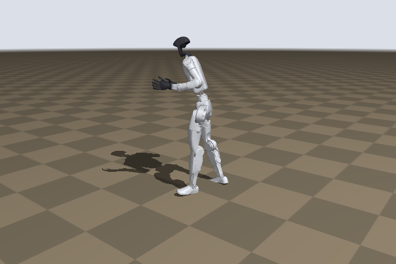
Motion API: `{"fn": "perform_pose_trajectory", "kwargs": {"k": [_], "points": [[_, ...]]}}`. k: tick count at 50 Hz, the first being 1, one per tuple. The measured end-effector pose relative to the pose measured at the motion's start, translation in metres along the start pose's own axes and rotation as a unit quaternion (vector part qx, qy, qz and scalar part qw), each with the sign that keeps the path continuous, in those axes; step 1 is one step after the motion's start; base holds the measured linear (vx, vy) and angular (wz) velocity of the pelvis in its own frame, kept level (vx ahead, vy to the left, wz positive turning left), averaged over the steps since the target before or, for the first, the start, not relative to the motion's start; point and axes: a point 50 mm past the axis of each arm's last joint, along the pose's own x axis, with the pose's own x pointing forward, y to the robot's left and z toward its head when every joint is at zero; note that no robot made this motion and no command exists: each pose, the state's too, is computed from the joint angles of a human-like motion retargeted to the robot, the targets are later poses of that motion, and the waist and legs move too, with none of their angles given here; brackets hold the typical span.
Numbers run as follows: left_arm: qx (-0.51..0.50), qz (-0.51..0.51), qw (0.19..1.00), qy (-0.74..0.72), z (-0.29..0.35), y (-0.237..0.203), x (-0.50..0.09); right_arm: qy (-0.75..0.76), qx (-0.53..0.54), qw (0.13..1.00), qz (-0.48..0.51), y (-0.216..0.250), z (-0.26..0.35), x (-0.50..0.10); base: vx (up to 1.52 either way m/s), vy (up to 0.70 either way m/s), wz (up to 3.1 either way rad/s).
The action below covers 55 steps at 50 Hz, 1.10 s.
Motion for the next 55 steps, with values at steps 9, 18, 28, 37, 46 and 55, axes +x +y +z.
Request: {"fn": "perform_pose_trajectory", "kwargs": {"k": [9,18,28,37,46,55], "points": [[-0.038,0.029,0.998,0.044,-0.007,0.005,-0.003,0.030,0.014,0.999,0.027,0.014,-0.006,-0.009,0.35,0.29,0.14],[-0.015,0.034,0.999,0.033,-0.004,0.013,0.000,0.026,0.050,0.996,0.062,0.028,-0.001,-0.009,0.34,0.24,0.65],[0.035,0.014,0.999,0.003,0.000,0.012,0.001,0.040,0.054,0.996,0.050,0.022,-0.007,-0.014,0.30,0.11,1.11],[0.051,0.013,0.999,-0.006,0.002,0.013,-0.001,0.070,0.104,0.992,0.023,0.019,-0.011,-0.021,0.32,0.00,1.17],[0.063,-0.011,0.998,-0.030,0.007,0.012,0.001,0.070,0.120,0.990,0.002,0.015,-0.010,-0.022,0.43,-0.26,0.75],[0.040,-0.007,0.999,-0.026,0.003,0.008,0.007,0.051,0.127,0.990,-0.016,0.005,-0.007,-0.012,0.48,-0.20,0.79]]}}
